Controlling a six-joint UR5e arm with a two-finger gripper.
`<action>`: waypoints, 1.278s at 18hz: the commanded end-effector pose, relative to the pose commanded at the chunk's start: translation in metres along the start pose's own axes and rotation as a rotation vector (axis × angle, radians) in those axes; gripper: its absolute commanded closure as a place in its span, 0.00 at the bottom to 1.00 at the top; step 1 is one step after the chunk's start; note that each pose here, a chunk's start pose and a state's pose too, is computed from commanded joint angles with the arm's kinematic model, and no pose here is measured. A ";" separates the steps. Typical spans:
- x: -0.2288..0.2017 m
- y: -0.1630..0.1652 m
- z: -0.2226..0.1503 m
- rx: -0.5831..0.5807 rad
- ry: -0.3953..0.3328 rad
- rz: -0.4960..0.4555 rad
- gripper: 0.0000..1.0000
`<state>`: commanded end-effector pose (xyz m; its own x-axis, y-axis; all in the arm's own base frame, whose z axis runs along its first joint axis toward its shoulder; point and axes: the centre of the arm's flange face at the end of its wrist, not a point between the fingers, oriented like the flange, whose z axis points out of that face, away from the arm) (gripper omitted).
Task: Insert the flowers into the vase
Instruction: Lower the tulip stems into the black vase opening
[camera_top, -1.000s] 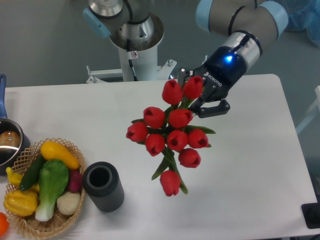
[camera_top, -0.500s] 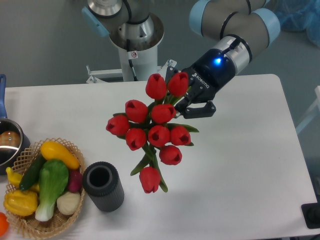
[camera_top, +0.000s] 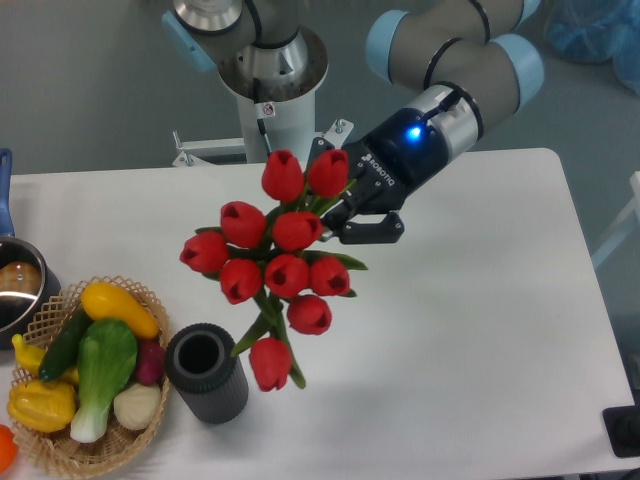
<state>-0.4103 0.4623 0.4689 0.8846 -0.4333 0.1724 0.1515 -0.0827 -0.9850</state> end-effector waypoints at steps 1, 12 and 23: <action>-0.001 0.002 0.003 0.001 0.005 -0.005 1.00; 0.002 0.014 0.034 0.002 0.063 -0.025 1.00; -0.029 0.011 0.053 0.108 0.138 -0.011 1.00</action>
<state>-0.4111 0.5215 0.4530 0.8149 -0.5524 0.1755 0.2139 0.0052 -0.9768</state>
